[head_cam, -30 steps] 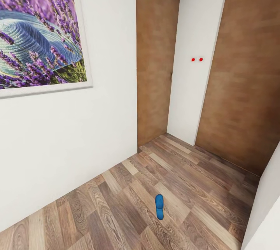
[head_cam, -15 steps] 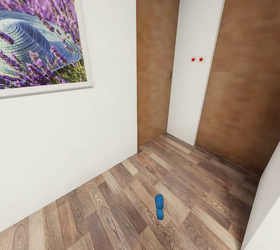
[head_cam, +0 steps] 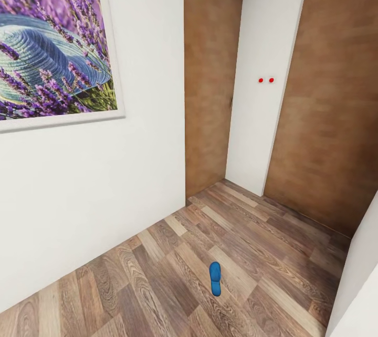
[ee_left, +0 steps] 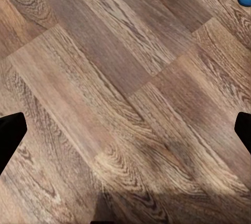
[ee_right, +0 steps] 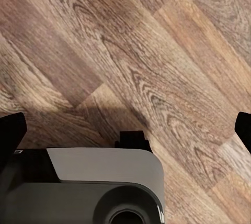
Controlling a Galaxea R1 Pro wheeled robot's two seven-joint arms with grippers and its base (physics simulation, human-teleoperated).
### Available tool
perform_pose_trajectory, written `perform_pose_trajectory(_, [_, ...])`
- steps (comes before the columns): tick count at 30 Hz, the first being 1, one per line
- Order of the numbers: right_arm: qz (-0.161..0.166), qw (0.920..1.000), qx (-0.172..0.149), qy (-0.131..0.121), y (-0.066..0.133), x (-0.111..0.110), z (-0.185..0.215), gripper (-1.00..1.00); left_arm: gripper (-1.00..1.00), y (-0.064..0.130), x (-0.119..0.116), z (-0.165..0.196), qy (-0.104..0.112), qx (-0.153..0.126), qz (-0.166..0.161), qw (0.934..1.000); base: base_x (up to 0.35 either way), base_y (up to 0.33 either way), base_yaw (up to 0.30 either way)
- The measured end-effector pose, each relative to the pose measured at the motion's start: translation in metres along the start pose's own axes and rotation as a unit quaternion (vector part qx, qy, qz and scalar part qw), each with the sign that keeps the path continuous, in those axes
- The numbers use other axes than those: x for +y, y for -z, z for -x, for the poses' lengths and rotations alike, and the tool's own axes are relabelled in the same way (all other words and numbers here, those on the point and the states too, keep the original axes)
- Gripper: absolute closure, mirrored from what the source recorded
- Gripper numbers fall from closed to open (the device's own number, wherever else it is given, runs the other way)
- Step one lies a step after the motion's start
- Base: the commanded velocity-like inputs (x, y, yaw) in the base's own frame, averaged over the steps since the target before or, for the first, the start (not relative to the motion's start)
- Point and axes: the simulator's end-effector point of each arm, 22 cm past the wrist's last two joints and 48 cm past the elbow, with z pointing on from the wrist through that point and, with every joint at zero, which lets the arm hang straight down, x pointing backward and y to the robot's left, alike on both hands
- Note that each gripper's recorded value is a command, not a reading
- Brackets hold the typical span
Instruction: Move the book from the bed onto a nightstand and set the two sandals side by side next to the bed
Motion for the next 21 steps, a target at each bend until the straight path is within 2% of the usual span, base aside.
perform_pose_trajectory(5, [0.0, 1.0, 0.0, 0.0, 0.0001, 0.0, 0.0, -1.0, -1.0, 0.0001, -0.0001, 0.0001, 0.0, 0.0, 0.0, 1.0, 0.047, 0.0, 0.0])
perform_pose_trajectory(14, [0.0, 1.0, 0.0, 0.0, 0.0001, 0.0, 0.0, -1.0, -1.0, 0.0001, 0.0, 0.0001, 0.0, 0.0, 0.0, 1.0, 0.141, 0.0, 0.0])
perform_pose_trajectory(21, [0.0, 1.0, 0.0, 0.0, 0.0, 0.0, 0.0, -1.0, -1.0, 0.0, 0.0, 0.0, 0.0, 0.0, 0.0, 1.0, 0.028, 0.0, 0.0])
